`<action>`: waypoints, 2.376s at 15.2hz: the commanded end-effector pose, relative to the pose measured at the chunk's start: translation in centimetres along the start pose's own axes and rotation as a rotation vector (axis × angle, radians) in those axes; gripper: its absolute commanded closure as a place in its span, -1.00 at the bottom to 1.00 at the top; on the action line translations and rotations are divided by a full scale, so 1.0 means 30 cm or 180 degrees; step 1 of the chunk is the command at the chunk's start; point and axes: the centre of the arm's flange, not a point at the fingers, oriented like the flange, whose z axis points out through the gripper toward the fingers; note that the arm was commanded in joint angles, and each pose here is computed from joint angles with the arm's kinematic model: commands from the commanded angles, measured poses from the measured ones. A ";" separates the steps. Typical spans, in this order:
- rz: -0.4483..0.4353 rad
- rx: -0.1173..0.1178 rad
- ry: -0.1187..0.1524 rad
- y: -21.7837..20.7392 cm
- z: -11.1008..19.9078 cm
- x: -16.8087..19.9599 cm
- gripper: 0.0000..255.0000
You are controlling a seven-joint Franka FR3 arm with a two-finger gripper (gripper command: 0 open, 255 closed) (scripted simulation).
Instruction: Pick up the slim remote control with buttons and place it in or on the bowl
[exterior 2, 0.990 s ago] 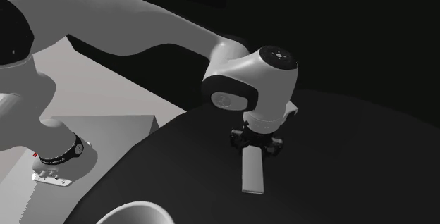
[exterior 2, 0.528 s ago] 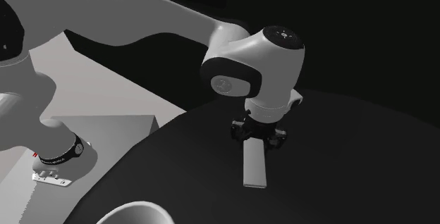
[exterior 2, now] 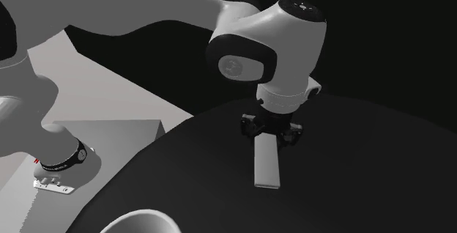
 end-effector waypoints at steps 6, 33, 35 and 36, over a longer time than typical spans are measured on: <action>0.0000 0.0000 0.0000 -0.004 -0.109 -0.001 1.00; 0.0000 0.0000 0.0000 -0.693 -0.097 -0.969 1.00; 0.0000 0.0000 0.0000 -0.719 -0.079 -1.005 1.00; 0.0000 0.0000 0.0000 -0.718 -0.061 -1.005 1.00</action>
